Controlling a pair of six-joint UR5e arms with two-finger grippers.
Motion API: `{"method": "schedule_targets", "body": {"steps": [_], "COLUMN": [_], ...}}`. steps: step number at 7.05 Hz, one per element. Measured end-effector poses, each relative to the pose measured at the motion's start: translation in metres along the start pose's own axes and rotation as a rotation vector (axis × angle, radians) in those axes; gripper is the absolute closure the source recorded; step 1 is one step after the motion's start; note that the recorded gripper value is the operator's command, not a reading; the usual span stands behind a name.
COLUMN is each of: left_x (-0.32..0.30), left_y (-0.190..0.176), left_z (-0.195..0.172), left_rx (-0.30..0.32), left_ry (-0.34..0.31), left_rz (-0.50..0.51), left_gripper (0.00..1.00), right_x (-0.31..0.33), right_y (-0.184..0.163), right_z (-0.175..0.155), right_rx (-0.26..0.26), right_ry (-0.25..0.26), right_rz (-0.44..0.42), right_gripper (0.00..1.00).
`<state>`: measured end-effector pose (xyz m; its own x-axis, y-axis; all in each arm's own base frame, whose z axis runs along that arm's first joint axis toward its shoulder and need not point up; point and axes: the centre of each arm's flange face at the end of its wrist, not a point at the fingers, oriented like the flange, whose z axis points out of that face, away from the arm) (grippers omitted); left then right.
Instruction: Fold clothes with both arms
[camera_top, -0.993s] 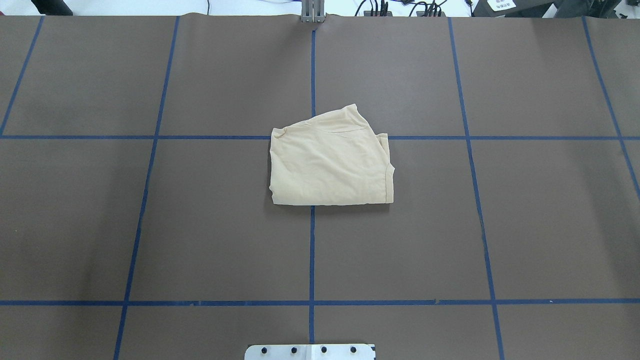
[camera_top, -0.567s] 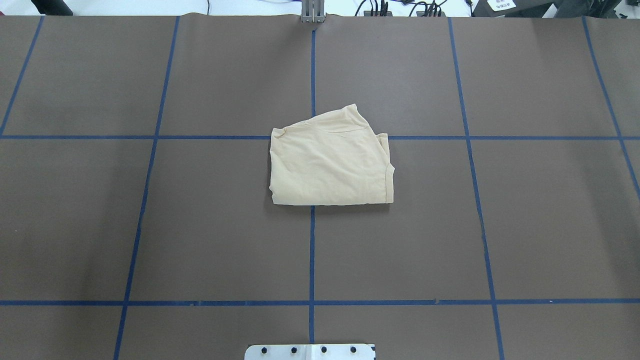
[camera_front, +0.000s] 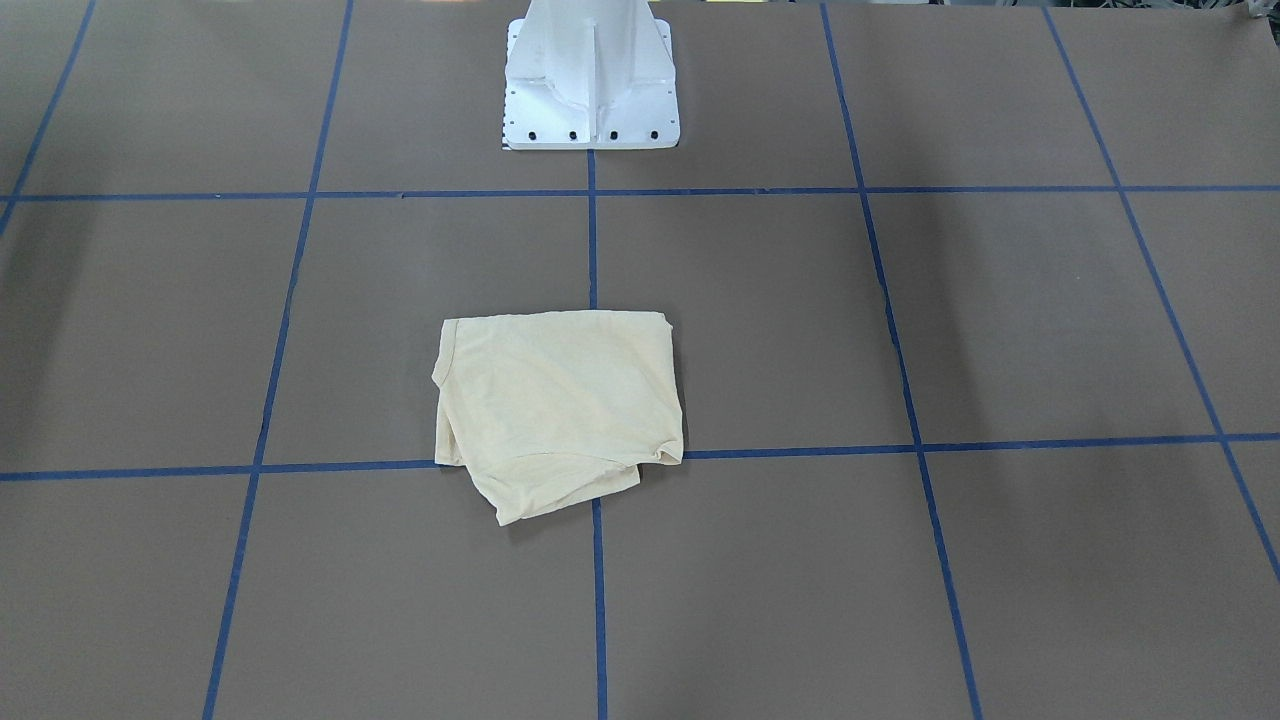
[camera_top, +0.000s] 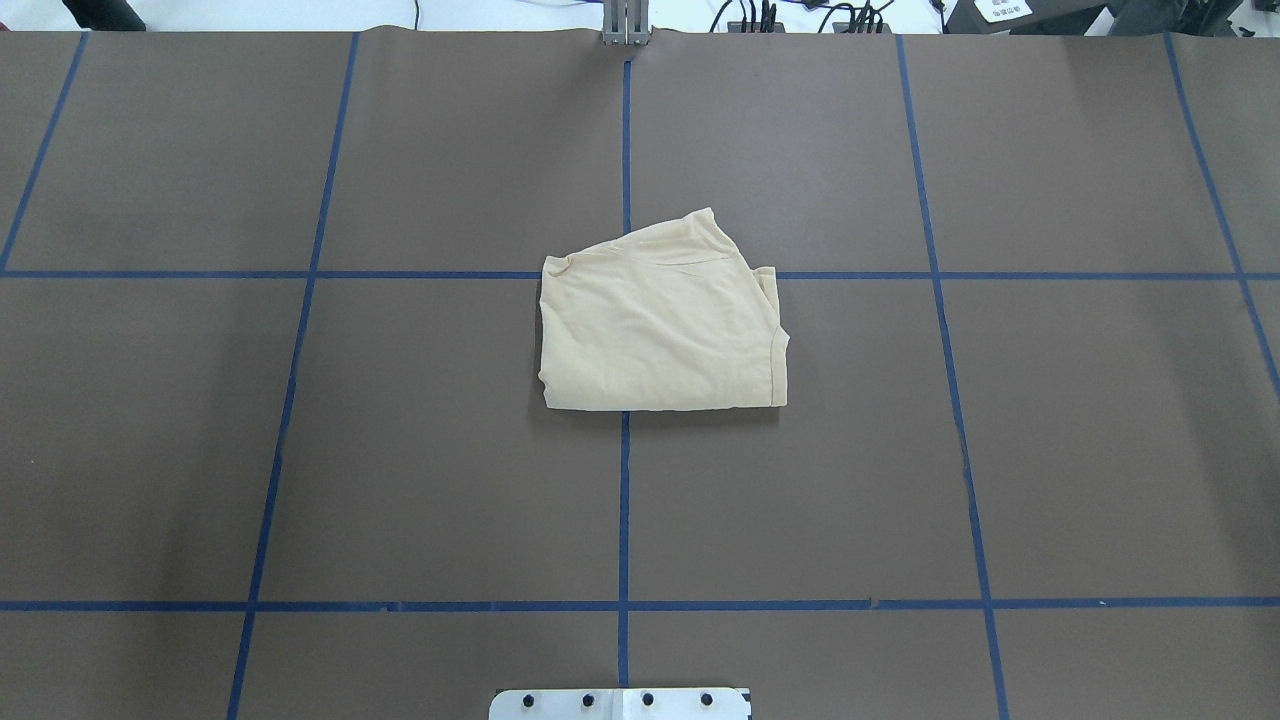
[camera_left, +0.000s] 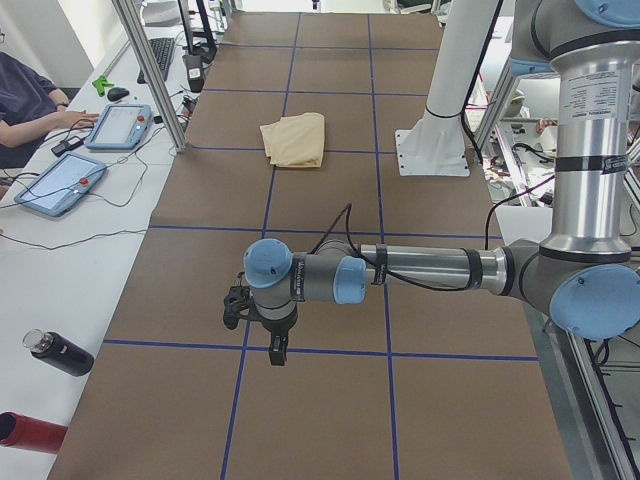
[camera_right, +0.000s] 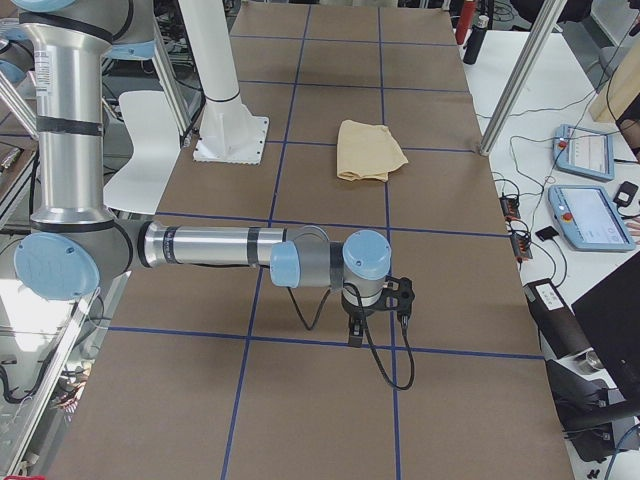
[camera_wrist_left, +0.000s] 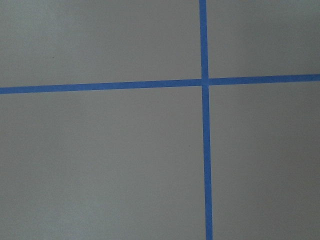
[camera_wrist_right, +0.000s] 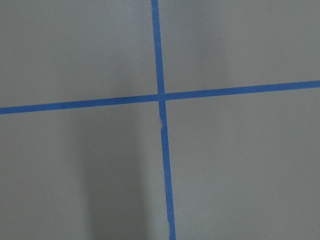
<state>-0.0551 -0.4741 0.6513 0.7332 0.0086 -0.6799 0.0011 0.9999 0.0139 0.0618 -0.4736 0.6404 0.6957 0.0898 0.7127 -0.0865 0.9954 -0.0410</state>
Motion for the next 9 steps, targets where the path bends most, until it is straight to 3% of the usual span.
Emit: {"method": "schedule_targets", "body": {"steps": [6, 9], "left_x": [0.0003, 0.0003], "left_y": [-0.0004, -0.0004], "left_z": [0.0001, 0.0002], "left_rx": [0.000, 0.000], "left_ry": [0.004, 0.004], "left_rz": [-0.008, -0.007], "left_gripper": [0.00, 0.00], "right_x": [0.0034, 0.0006], "right_y": [0.0013, 0.0019], "right_z": [0.0024, 0.0060], "right_rx": [-0.009, -0.040], "right_ry": [0.015, 0.024], "right_rz": [-0.002, 0.007], "right_gripper": [0.00, 0.00]}}
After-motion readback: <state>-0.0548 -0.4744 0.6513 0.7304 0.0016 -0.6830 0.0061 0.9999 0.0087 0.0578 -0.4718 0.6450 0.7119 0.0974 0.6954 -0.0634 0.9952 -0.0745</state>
